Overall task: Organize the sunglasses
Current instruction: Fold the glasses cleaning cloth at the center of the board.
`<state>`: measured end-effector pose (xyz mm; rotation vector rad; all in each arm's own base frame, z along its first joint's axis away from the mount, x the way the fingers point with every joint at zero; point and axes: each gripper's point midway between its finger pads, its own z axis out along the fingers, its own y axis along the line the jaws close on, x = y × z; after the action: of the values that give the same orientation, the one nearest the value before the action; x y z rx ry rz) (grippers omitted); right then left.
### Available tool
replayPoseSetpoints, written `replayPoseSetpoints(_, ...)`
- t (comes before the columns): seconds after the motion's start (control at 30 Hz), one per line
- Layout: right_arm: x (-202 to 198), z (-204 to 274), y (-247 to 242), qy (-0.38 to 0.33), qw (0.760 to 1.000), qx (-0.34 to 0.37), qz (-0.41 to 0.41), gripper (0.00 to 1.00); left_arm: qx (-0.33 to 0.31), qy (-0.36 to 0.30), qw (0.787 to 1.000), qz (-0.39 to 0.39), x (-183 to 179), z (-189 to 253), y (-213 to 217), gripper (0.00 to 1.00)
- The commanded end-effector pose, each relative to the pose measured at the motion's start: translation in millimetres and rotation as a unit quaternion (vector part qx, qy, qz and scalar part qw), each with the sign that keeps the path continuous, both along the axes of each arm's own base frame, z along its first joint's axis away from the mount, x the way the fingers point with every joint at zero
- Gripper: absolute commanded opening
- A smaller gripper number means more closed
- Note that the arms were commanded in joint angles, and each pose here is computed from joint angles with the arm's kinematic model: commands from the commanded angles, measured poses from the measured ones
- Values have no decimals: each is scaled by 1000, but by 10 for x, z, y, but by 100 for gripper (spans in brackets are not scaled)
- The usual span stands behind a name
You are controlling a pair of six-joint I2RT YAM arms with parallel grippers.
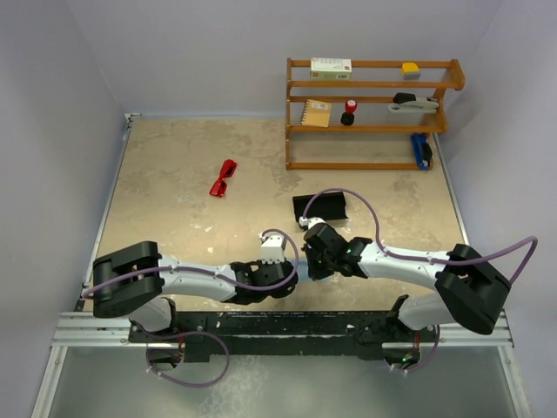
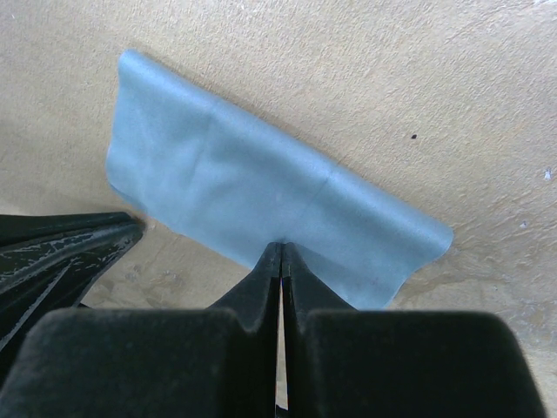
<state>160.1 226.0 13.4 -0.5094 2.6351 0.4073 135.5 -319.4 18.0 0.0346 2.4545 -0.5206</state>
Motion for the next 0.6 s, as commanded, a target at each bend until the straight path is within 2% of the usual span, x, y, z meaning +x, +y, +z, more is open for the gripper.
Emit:
replayPoseSetpoints(0.0,-99,-180,-151,24,999,-38,-7,0,45,29,999,-1,-147,-130,268,0)
replayPoseSetpoints(0.2,-68,-152,-147,16,999,-38,-9,0,43,-3,999,26,-27,136,336,0)
replayPoseSetpoints(0.23,-60,-154,-150,15,999,-39,-11,0,40,-12,998,36,19,220,345,7)
replayPoseSetpoints(0.37,-27,-156,-148,6,999,-37,-15,0,24,-27,998,53,145,414,320,19)
replayPoseSetpoints(0.57,-16,-160,-132,4,999,-35,-14,0,15,-21,998,63,279,436,247,29)
